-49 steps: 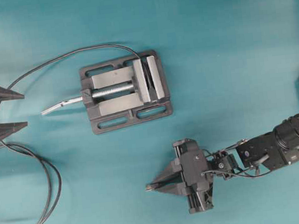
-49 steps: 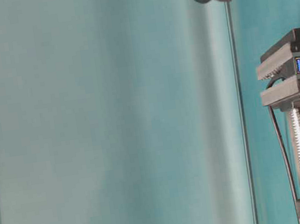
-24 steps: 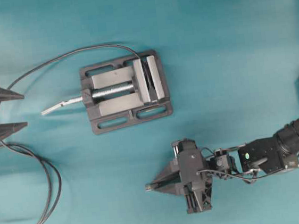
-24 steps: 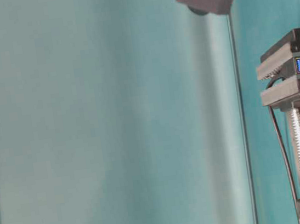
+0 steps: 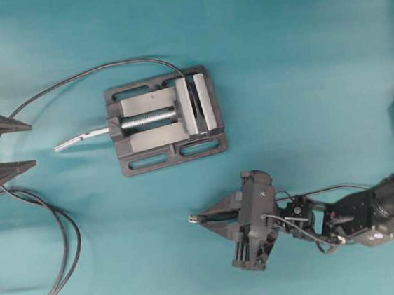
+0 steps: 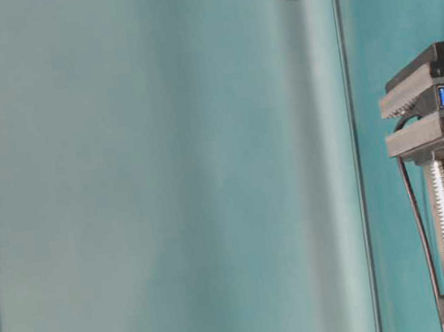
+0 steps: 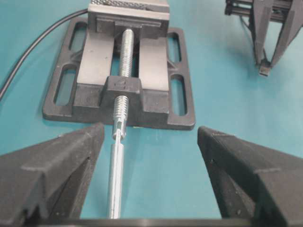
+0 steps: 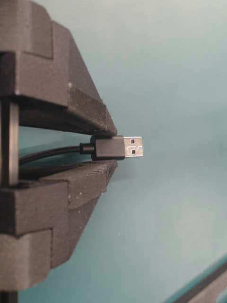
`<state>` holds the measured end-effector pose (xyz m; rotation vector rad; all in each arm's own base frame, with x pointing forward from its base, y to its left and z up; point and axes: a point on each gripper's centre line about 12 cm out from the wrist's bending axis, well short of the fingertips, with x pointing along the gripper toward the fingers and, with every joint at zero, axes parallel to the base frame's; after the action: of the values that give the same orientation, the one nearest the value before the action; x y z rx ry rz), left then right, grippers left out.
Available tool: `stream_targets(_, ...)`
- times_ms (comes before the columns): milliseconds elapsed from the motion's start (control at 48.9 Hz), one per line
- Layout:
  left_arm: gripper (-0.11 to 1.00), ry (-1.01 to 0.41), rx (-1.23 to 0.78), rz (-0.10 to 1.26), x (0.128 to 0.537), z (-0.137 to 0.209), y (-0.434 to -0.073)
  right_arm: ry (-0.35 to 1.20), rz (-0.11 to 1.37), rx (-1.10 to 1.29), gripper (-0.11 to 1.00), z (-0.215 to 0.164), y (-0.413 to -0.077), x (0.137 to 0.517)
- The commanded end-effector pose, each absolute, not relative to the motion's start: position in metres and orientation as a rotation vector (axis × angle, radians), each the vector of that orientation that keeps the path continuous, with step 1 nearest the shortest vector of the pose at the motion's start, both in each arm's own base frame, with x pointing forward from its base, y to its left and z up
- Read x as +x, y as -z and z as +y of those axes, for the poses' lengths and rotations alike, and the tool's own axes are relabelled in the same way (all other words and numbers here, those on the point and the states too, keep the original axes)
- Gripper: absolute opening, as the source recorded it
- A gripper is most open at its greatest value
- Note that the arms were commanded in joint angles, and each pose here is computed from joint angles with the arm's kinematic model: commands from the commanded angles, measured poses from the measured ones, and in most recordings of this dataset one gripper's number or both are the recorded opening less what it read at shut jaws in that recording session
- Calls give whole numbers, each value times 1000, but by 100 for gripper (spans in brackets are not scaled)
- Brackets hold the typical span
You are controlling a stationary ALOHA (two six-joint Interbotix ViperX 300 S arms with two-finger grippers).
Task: Insert the USB cable into the fixed female connector.
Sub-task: 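Swing the right gripper with the plug toward the vise's blue port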
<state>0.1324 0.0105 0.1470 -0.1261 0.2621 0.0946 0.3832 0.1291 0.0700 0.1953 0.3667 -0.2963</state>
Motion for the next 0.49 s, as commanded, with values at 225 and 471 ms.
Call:
stream_targets(225, 94, -98, -132, 255, 135, 11, -151, 505, 347, 261, 20, 132, -86, 396)
stream_targets(471, 94, -98, -132, 254, 135, 11, -151, 744, 369, 241, 20, 130, -88, 396)
